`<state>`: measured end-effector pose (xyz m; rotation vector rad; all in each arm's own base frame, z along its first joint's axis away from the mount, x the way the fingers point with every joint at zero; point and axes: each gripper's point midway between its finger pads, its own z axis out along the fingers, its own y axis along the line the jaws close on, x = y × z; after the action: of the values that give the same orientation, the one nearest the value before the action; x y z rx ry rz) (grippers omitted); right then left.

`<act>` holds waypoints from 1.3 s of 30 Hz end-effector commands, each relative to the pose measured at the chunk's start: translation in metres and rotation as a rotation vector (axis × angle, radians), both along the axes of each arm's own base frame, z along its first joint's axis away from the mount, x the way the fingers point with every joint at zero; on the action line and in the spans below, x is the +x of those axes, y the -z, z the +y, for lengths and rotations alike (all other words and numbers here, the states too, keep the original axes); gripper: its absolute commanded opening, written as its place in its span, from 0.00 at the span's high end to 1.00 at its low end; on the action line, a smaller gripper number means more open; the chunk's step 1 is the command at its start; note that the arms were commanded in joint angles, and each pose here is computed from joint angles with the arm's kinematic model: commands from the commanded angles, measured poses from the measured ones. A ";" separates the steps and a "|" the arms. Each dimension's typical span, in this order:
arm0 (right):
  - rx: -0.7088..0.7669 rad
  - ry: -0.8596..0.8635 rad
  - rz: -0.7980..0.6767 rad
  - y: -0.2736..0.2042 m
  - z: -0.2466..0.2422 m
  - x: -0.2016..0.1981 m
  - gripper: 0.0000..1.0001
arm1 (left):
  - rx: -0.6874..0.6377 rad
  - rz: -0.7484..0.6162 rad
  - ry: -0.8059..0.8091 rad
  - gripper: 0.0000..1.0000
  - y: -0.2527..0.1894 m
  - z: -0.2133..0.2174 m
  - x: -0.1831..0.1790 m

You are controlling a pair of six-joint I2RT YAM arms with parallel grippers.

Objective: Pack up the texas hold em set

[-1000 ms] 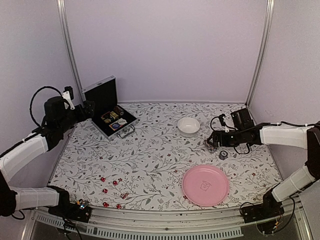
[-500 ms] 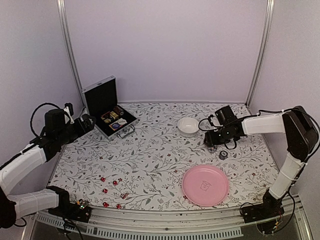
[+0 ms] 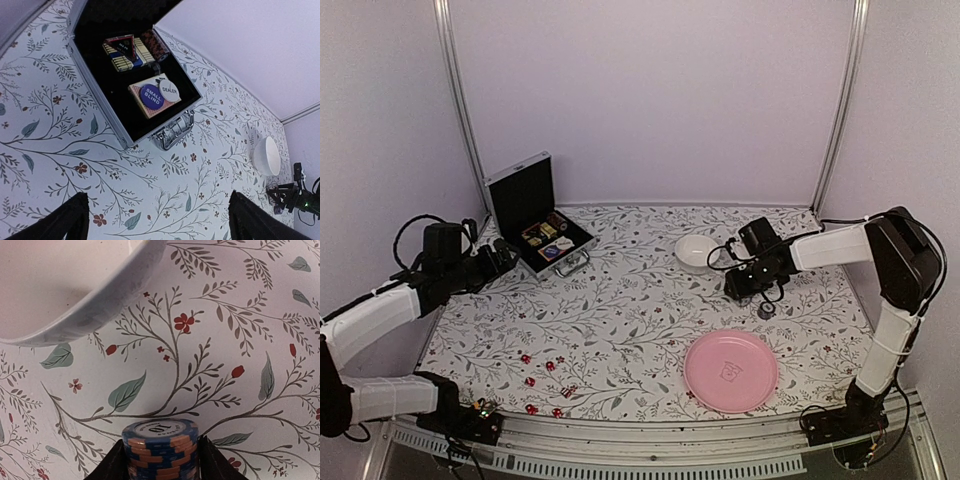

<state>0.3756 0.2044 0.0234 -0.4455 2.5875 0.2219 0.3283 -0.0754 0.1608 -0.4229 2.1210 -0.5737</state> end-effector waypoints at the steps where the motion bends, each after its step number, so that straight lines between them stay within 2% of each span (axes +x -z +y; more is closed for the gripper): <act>1: 0.015 -0.023 -0.006 0.004 0.009 0.003 0.56 | -0.036 0.003 0.023 0.03 -0.007 -0.007 0.002; 7: -0.001 -0.015 0.011 0.015 0.008 0.001 0.56 | -0.062 -0.002 -0.012 0.03 -0.004 -0.003 -0.003; 9: -0.004 -0.014 0.011 0.016 0.007 0.000 0.60 | -0.064 -0.005 -0.019 0.03 -0.005 -0.002 -0.003; 12: 0.004 -0.013 -0.008 0.008 0.009 0.003 0.71 | -0.068 -0.010 -0.026 0.03 -0.007 -0.002 -0.003; 19: 0.124 -0.005 -0.149 -0.056 0.016 0.006 0.80 | -0.102 0.021 -0.165 0.03 0.000 0.015 0.004; 20: 0.138 -0.001 -0.163 -0.064 0.016 0.004 0.85 | -0.107 0.022 -0.179 0.03 0.002 0.016 0.006; 23: 0.177 0.003 -0.208 -0.088 0.014 -0.001 0.89 | -0.116 0.036 -0.182 0.04 0.008 0.013 0.015; 26: 0.229 -0.005 -0.241 -0.111 0.016 -0.007 0.90 | -0.118 0.053 -0.162 0.07 0.016 0.007 0.028; 34: 0.305 -0.024 -0.257 -0.132 0.018 -0.021 0.91 | -0.065 0.162 -0.104 0.28 0.054 -0.006 0.066; 39: 0.333 -0.033 -0.259 -0.137 0.019 -0.028 0.91 | -0.036 0.202 -0.132 0.32 0.072 -0.003 0.085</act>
<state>0.3488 0.2136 0.1310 -0.3700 2.3311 0.4752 0.3940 -0.0781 0.0875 -0.6807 2.2755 -0.5258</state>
